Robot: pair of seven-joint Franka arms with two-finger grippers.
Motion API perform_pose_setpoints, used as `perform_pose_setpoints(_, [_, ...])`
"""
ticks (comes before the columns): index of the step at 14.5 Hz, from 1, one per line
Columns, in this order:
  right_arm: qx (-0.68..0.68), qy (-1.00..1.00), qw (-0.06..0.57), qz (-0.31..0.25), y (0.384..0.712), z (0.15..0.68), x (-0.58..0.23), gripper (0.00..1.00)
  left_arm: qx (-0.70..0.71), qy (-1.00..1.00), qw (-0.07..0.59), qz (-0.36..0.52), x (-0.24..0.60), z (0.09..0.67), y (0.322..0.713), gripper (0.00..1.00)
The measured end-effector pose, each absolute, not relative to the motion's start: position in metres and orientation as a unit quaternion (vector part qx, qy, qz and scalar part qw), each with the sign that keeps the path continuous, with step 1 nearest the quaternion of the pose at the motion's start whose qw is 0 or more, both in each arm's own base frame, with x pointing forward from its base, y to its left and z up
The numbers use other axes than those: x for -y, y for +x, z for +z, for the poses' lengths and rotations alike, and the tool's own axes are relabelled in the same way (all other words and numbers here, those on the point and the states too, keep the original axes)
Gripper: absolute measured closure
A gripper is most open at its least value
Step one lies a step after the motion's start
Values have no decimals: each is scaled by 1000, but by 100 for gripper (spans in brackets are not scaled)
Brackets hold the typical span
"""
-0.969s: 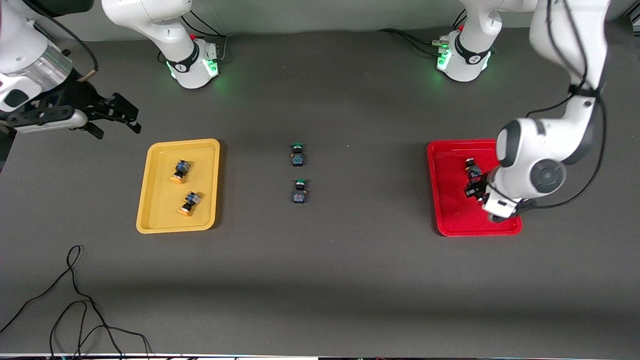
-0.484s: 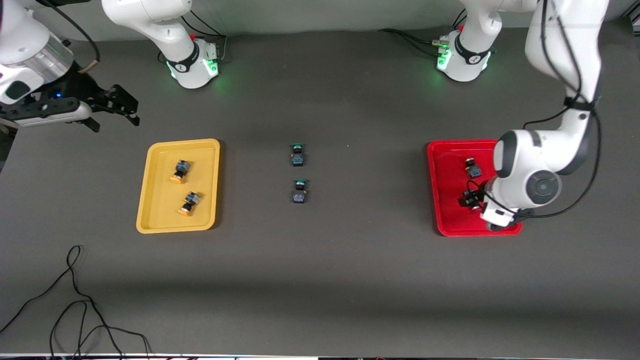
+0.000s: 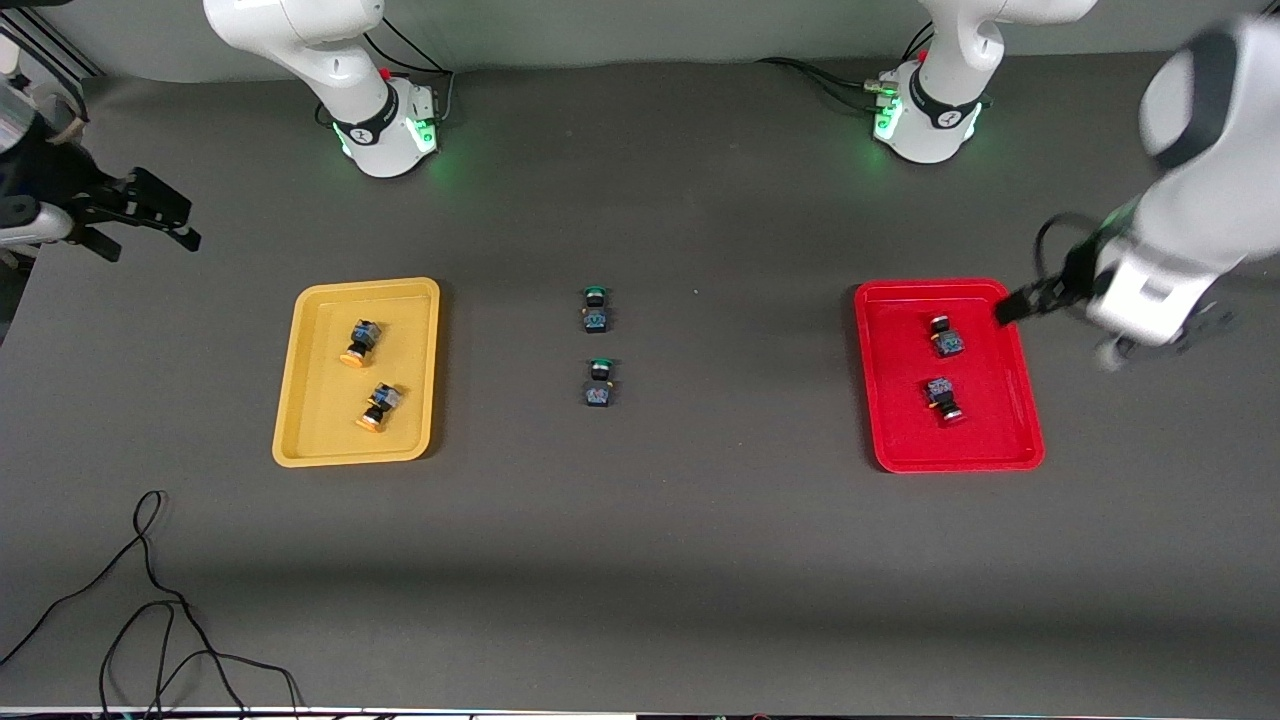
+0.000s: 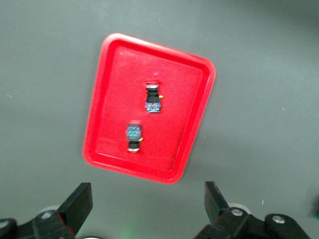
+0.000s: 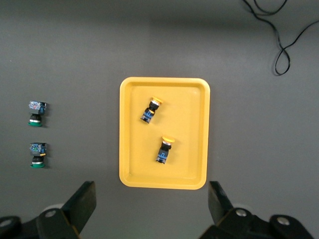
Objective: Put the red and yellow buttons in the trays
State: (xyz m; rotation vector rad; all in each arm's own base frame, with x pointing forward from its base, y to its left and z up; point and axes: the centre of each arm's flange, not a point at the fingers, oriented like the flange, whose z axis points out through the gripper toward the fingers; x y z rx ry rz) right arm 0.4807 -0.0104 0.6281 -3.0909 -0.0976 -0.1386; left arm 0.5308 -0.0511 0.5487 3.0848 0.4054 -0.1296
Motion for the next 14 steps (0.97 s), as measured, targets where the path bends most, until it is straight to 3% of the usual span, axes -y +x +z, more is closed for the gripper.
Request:
perform_pose_setpoints(3, [32, -998, 22, -40, 482, 644, 10, 0, -85, 996, -2, -23, 32, 573, 534, 0])
perform_pose_setpoints(14, [35, -999, 16, -34, 505, 642, 3, 0, -68, 997, -19, -26, 29, 566, 544, 0])
